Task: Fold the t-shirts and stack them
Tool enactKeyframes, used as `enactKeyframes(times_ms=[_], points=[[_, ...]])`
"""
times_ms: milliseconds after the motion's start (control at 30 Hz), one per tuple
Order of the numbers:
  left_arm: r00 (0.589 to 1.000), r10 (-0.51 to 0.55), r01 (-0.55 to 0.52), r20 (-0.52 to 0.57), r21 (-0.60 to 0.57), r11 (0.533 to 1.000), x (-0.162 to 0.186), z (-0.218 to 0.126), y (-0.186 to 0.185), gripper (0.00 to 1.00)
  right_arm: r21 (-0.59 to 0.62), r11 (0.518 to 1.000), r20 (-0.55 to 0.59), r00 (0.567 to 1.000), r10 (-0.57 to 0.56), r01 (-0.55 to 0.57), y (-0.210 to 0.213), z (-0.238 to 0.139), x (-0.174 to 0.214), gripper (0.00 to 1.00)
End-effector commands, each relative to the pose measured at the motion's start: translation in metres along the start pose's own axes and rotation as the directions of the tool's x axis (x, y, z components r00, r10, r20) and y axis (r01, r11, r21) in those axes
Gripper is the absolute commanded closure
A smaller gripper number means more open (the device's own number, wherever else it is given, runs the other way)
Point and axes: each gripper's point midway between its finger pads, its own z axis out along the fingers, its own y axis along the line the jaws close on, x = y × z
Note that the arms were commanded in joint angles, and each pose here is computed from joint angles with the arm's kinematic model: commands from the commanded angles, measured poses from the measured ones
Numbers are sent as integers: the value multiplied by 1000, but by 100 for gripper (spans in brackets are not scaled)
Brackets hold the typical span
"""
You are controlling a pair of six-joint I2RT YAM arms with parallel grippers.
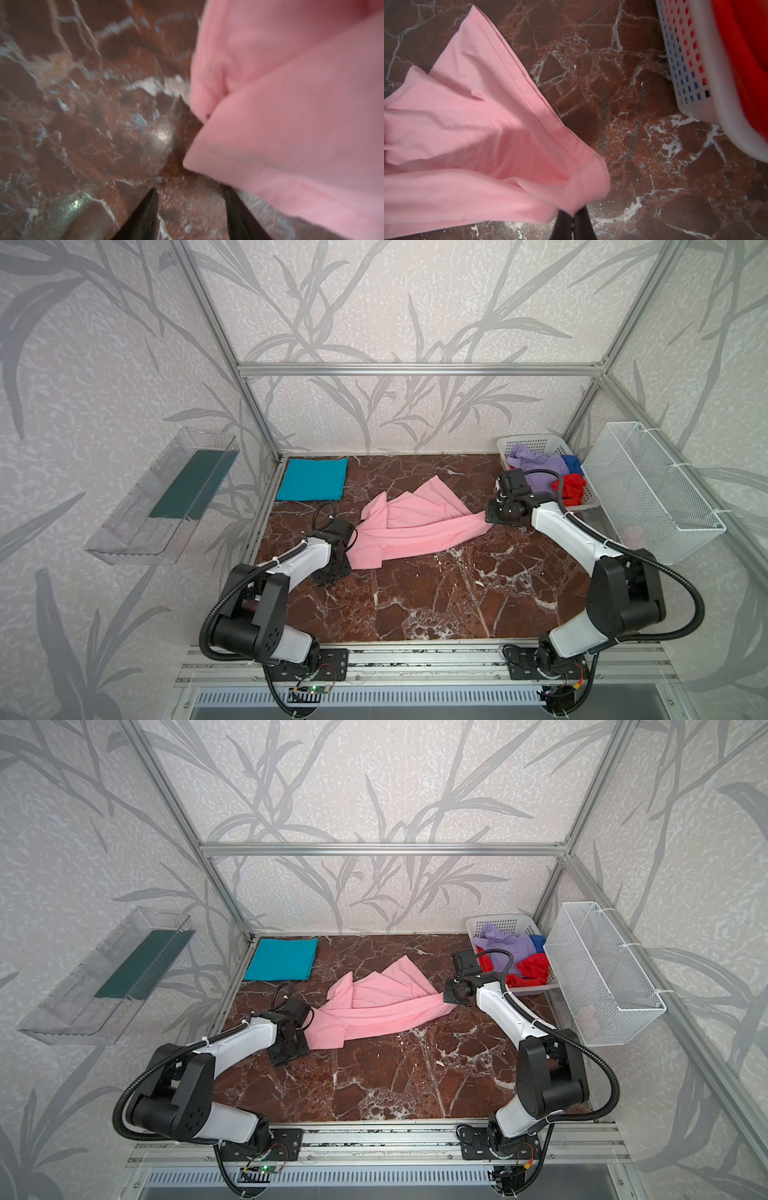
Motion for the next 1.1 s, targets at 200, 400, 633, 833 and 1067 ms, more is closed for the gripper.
enactKeyframes(times_ms=[200, 400, 633, 833, 1067], points=[[999, -16, 17, 38, -16, 1000, -12, 12, -5, 65, 17, 1000, 31, 999, -7, 7, -6, -14, -4, 100], [998, -12, 13, 54, -16, 1000, -21, 9, -8, 100, 21, 1000, 26, 1000, -6, 6, -6, -13, -4, 100], [993, -26, 20, 113, 51, 999, -32, -27, -9, 100, 50, 999, 50, 999, -16, 14, -12, -18, -8, 100], [965, -105, 70, 241, 150, 986, -39, -46, -1, 67, 43, 999, 48, 999, -16, 14, -10, -17, -10, 100], [968, -130, 81, 214, 223, 971, -35, -28, -15, 63, 45, 999, 59, 998, -21, 18, -10, -23, -15, 100]])
